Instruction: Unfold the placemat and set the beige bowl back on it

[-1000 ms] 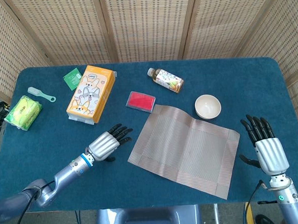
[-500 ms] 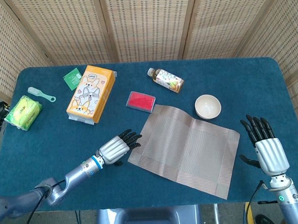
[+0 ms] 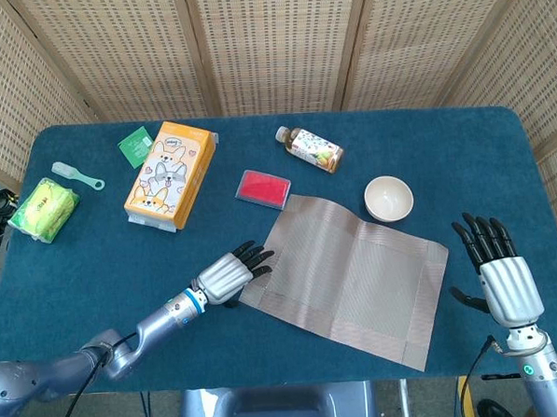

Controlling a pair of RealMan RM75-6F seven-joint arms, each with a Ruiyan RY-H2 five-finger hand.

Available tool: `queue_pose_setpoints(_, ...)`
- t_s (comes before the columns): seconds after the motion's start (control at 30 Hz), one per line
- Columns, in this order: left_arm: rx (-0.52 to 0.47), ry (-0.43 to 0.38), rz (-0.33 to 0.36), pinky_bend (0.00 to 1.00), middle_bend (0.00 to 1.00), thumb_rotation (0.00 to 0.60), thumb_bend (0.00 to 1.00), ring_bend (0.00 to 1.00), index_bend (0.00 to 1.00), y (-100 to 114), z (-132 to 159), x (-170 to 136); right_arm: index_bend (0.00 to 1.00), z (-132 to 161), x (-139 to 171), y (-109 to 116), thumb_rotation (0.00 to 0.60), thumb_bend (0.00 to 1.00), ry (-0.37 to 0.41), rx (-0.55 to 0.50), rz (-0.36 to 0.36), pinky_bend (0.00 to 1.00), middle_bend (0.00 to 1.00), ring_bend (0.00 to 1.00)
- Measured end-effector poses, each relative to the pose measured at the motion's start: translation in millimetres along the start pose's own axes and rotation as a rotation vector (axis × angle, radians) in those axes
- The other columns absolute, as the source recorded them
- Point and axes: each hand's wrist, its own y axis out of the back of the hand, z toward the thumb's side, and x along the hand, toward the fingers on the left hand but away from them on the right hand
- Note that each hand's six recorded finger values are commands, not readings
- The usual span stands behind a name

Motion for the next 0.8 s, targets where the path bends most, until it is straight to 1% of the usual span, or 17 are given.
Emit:
queue_pose_setpoints(0.1, -0.008, -0.003, 0.007, 0.0, 0.0, 0.6, 0.17, 0.0, 0.19, 2, 2, 2, 0.04, 0, 0, 1, 0.6, 0.0, 0.0, 0.003, -0.004, 0.0, 0.0, 0.0)
queue_pose_setpoints(0.23, -0.016, -0.002, 0.017, 0.0, 0.0, 0.6, 0.19, 0.0, 0.19, 5, 3, 5, 0.05, 0, -1, 2, 0.6, 0.0, -0.001, 0.017, -0.012, 0.0, 0.0, 0.0)
queue_pose_setpoints(0.4, -0.03, -0.005, 0.027, 0.0, 0.0, 0.6, 0.26, 0.0, 0.2, 9, 7, 11, 0.05, 0, 0, 4, 0.6, 0.0, 0.004, 0.013, -0.018, 0.0, 0.0, 0.0)
queue_pose_setpoints(0.5, -0.028, -0.006, 0.032, 0.0, 0.0, 0.6, 0.28, 0.0, 0.21, 11, 9, 13, 0.05, 1, 1, 5, 0.6, 0.0, 0.006, 0.013, -0.02, 0.0, 0.0, 0.0)
queue_pose_setpoints(0.67, -0.037, 0.001, 0.041, 0.0, 0.0, 0.6, 0.33, 0.0, 0.23, 14, 8, 14, 0.05, 0, 1, 6, 0.6, 0.0, 0.005, 0.023, -0.025, 0.0, 0.0, 0.0)
queue_pose_setpoints(0.73, -0.035, 0.006, 0.043, 0.0, 0.0, 0.6, 0.33, 0.0, 0.24, 14, 7, 14, 0.05, 0, 1, 6, 0.6, 0.0, 0.003, 0.023, -0.025, 0.0, 0.0, 0.0)
queue_pose_setpoints(0.8, -0.035, 0.01, 0.043, 0.0, 0.0, 0.6, 0.33, 0.0, 0.29, 14, 7, 15, 0.05, 0, 1, 6, 0.6, 0.0, 0.004, 0.023, -0.025, 0.0, 0.0, 0.0)
